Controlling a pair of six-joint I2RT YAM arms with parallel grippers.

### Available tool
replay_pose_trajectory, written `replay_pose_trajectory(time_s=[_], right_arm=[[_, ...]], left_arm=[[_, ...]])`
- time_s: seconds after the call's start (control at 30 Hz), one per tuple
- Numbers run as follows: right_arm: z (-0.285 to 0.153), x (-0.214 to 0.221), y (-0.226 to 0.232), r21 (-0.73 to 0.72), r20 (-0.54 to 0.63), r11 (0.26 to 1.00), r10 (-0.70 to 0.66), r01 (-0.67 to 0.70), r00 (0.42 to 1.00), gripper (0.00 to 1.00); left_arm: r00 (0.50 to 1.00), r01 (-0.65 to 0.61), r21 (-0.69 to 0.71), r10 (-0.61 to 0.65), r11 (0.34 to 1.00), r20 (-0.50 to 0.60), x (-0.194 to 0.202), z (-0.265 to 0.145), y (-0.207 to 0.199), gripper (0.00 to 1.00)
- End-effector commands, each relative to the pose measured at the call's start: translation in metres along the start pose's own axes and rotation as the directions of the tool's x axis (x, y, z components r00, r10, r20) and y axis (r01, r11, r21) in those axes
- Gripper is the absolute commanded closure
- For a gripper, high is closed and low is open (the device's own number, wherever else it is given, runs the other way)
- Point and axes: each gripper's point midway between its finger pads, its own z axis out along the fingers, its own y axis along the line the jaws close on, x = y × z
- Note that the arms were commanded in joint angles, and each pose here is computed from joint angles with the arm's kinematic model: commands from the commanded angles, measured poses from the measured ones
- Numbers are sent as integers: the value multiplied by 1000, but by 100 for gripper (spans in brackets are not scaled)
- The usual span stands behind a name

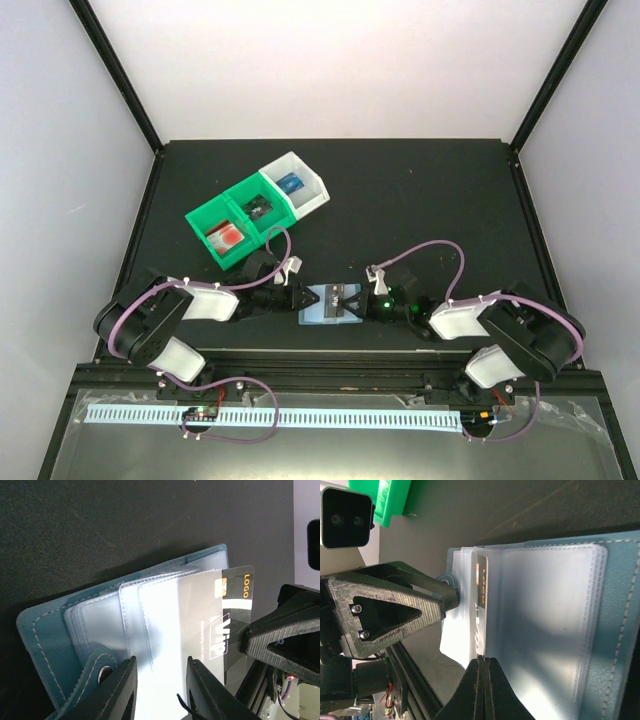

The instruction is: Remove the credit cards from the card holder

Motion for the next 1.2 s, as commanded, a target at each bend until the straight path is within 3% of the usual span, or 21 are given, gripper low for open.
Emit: replay_pose_trajectory(time_s=[0.0, 0.37, 0.47, 0.6, 0.77, 0.97, 1.17], right_arm=[[-7, -4, -10, 51, 21, 998, -26, 25, 999, 99], [-28, -5, -8, 110, 29, 989, -101, 97, 994, 99], [-36, -4, -1, 96, 29, 986, -137, 134, 990, 99], [-47, 2, 18, 50, -5, 971, -232, 232, 973, 99], [-59, 18, 39, -58, -62, 941, -337, 334, 940, 99], [-70, 48, 77, -318, -151, 877, -422, 361, 894, 99], [-85, 63, 105, -502, -158, 801, -456, 327, 876, 99]], left_arm=[[998, 39, -122, -45, 992, -49, 20, 3, 33, 71], [999, 23, -34, -24, 999, -27, 10, -7, 4, 65], [1000, -2, 17, 2, 1000, -6, 4, -15, -15, 57], [998, -58, 45, 59, 997, -8, -2, -28, -38, 37], [986, -168, 61, 167, 984, 20, -9, -53, -66, 28], [951, -302, 184, 309, 935, -9, 5, -82, -106, 27], [915, -365, 349, 402, 863, -37, 27, -112, -145, 38]])
